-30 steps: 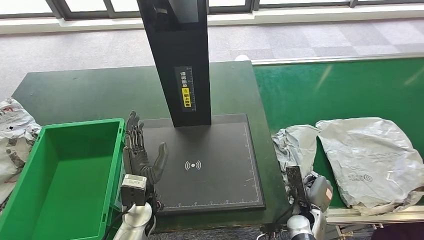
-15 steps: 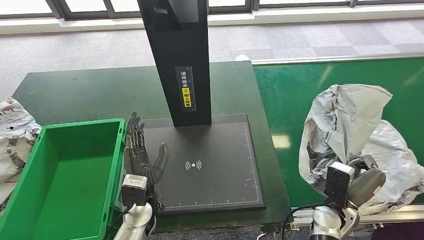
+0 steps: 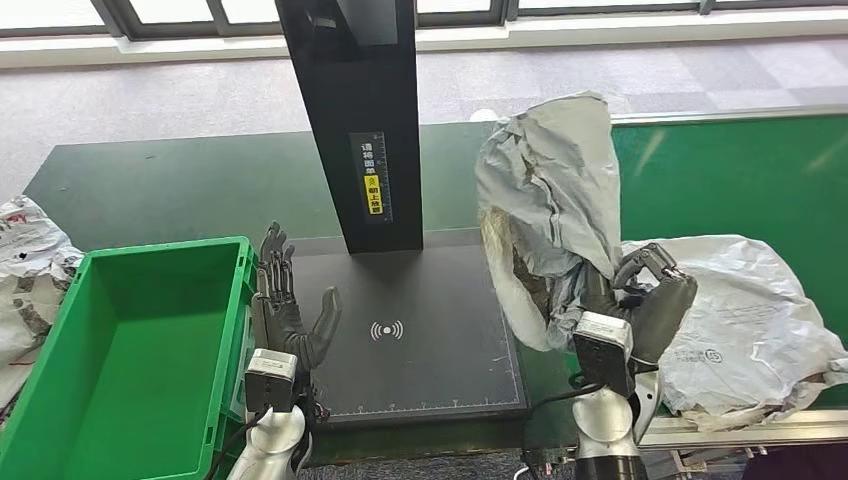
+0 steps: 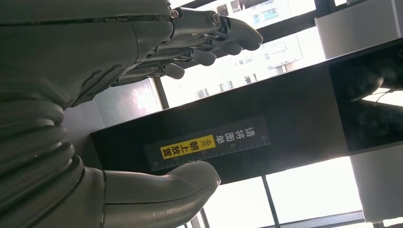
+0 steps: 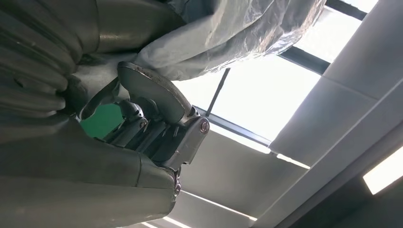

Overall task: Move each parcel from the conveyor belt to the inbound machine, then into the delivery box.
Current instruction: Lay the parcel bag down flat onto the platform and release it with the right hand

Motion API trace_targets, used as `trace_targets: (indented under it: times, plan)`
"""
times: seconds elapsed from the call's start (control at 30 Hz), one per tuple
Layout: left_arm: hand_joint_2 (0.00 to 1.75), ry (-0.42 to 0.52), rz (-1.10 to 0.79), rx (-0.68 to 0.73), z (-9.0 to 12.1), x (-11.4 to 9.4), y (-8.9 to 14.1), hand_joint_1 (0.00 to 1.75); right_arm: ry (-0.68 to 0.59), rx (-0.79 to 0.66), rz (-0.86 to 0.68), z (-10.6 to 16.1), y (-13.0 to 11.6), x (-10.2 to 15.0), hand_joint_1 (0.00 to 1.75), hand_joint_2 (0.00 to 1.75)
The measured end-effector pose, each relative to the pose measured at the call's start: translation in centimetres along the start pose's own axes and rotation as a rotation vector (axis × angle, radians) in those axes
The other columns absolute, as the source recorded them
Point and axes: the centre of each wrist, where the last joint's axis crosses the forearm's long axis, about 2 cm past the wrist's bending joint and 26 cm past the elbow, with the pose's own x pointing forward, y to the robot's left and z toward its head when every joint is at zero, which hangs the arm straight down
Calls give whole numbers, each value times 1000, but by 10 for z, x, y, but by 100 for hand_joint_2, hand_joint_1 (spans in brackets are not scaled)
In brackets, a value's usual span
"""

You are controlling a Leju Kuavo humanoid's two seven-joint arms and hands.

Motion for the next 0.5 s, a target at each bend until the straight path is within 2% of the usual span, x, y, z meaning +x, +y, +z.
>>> trace_targets:
  times: [0.5]
  plan:
    - [175, 2, -2, 4, 0, 0, 1, 0, -23, 15, -32, -2, 8, 8, 175, 175]
